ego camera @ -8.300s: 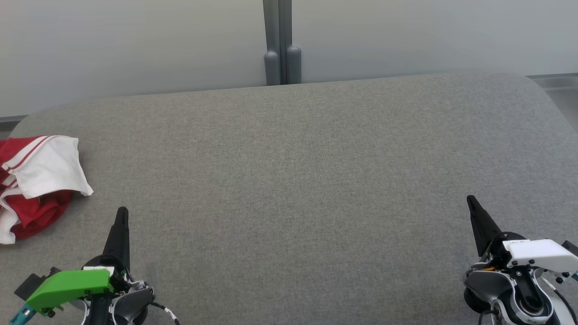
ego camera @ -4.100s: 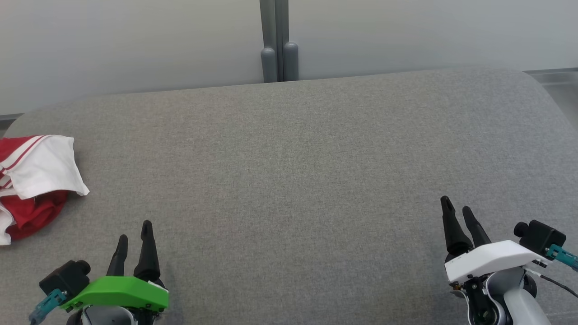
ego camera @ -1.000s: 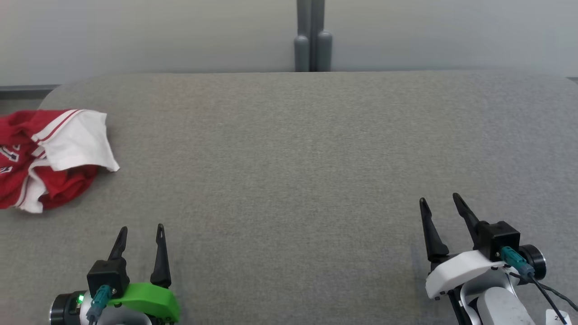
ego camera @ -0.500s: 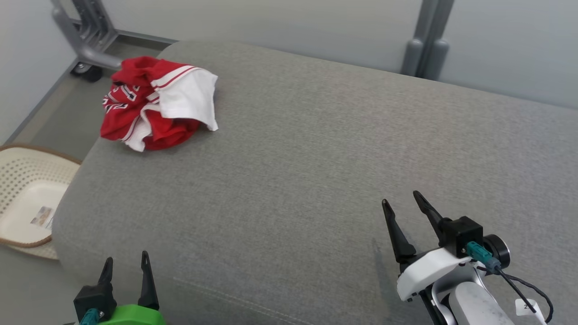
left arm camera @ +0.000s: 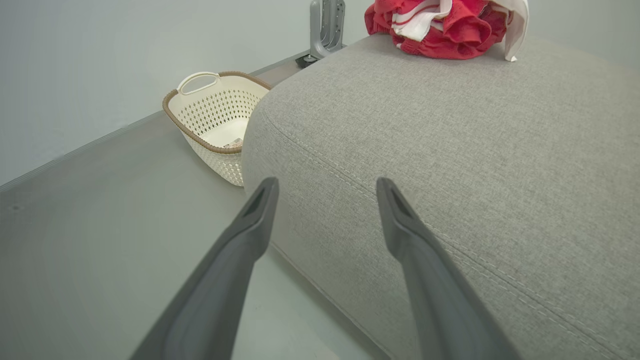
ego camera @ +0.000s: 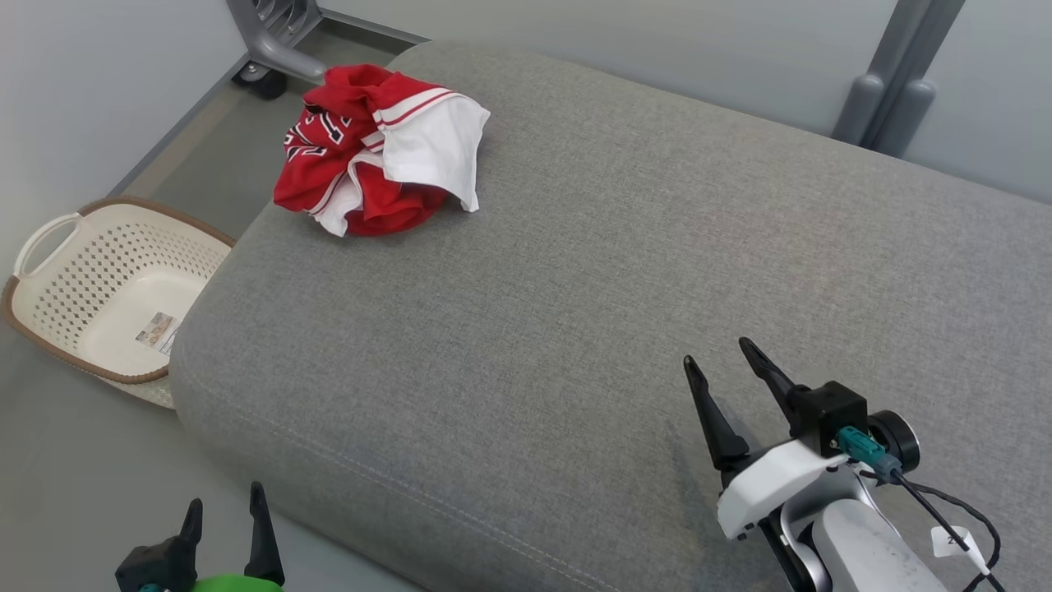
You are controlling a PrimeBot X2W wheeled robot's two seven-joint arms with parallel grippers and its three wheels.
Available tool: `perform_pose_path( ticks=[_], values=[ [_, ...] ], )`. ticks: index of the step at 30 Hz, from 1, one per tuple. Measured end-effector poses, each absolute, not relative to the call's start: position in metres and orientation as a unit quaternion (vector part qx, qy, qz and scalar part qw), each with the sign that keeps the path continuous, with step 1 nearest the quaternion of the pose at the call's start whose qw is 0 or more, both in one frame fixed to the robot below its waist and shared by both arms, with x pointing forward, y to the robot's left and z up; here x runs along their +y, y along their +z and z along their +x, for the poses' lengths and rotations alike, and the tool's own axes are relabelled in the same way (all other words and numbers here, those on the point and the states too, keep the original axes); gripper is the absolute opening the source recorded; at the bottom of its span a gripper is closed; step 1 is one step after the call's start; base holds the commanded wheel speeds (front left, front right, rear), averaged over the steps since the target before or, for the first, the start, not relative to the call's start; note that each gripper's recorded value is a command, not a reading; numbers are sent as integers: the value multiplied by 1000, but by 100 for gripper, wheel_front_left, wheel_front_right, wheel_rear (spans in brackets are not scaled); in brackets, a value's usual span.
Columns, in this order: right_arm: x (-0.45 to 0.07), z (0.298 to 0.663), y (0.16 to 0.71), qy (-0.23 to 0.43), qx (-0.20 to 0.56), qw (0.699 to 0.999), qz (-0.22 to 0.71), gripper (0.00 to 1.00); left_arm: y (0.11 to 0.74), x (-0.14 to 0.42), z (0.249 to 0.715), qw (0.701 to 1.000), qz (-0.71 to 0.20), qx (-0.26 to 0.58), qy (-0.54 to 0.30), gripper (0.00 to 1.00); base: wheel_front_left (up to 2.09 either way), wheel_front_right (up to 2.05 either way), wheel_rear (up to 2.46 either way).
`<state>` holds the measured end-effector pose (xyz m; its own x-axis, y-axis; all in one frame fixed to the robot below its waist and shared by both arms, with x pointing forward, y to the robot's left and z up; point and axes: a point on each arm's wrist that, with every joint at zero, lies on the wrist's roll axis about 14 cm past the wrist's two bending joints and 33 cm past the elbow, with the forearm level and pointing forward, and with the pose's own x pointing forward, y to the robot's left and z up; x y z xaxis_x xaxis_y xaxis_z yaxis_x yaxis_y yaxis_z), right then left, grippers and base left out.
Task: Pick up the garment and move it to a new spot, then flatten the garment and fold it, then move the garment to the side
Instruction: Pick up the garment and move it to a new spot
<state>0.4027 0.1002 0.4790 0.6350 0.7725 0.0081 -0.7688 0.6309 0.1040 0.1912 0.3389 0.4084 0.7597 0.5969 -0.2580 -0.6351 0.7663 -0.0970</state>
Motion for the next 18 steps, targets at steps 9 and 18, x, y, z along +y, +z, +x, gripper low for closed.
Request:
perform_pose_path(
  ticks=[9, 18],
  values=[
    [65, 421, 467, 391, 25, 920, 35, 100, 428, 345, 250, 954, -85, 80, 276, 100, 0, 0, 0],
    [32, 443, 450, 357, 33, 933, 27, 100, 486, 385, 347, 976, 9, 44, 214, 100, 0, 0, 0]
  ],
)
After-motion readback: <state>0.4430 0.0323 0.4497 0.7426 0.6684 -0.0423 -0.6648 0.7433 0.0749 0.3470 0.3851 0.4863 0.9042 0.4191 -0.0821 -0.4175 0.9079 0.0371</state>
